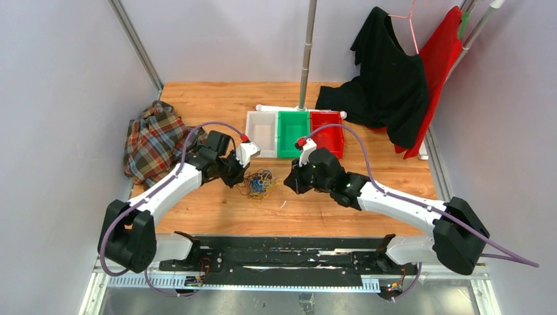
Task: Untangle the cables
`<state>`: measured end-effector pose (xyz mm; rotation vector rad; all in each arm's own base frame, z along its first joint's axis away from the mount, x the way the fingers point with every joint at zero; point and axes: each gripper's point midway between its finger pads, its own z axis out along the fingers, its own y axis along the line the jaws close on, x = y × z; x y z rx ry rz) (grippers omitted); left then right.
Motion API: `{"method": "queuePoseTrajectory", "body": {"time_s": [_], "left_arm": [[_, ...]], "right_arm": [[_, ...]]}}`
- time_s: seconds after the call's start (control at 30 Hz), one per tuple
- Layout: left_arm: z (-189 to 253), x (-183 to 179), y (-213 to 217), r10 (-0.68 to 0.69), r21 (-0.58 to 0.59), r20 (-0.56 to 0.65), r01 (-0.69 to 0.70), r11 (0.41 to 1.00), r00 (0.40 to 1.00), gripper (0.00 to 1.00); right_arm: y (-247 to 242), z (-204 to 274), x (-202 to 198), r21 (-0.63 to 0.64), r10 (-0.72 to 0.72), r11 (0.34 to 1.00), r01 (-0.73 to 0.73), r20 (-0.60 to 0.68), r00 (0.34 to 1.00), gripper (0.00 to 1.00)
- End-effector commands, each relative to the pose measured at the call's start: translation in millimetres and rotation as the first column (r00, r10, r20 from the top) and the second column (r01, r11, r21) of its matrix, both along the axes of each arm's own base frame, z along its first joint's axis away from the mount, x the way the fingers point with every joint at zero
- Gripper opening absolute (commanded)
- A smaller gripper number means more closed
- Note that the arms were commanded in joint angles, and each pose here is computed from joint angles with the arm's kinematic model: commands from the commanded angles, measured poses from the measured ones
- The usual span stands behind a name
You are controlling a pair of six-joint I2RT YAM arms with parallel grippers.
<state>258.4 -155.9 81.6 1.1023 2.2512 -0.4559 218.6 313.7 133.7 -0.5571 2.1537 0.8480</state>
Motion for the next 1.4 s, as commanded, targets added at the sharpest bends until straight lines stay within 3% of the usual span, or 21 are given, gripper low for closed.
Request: {"method": "queuePoseTrajectory", "body": {"time_s": [0.0,0.13,0.27,0.37,0.63,0.8,0.93,1.0,1.2,1.37], "left_arm": [[3,-11,24,-0.013,0.121,0.017,0.011,0.993,1.000,0.03],[28,-22,15,-0.051,0.065,0.009,0.050,0.997,0.999,0.21],[55,-27,3,-0.073,-0.015,0.006,0.073,0.997,0.997,0.61],[74,-33,-11,-0.112,-0.097,0.010,0.112,0.989,0.994,0.69],[116,-52,-50,-0.261,-0.320,0.010,0.251,0.914,0.965,0.69],[99,-41,-56,-0.253,-0.270,-0.009,0.241,0.932,0.968,0.66],[82,-37,-63,-0.250,-0.244,-0.062,0.228,0.942,0.966,0.63],[75,-37,-70,-0.252,-0.249,-0.074,0.227,0.942,0.965,0.63],[54,-49,-96,-0.302,-0.259,-0.106,0.267,0.928,0.947,0.62],[37,-57,-117,-0.337,-0.272,-0.156,0.287,0.918,0.929,0.61]], "right_arm": [[-3,30,6,0.015,0.008,1.000,-0.009,0.066,0.998,0.01],[8,44,0,0.056,0.065,0.996,-0.069,0.066,0.996,0.01],[18,58,-2,0.094,0.102,0.990,-0.109,0.074,0.992,0.01],[27,73,-5,0.144,0.132,0.979,-0.143,0.079,0.988,0.01],[51,112,-14,0.268,0.221,0.934,-0.238,0.092,0.971,0.01],[18,74,7,0.103,0.051,0.993,-0.057,0.055,0.997,0.01],[-26,27,10,-0.051,-0.101,0.993,0.102,0.019,0.995,0.28],[-45,3,1,-0.111,-0.143,0.984,0.141,-0.013,0.990,0.35],[-79,-39,-25,-0.191,-0.188,0.967,0.168,-0.091,0.978,0.47],[-68,-68,-38,-0.186,-0.115,0.979,0.081,-0.176,0.978,0.47]]}}
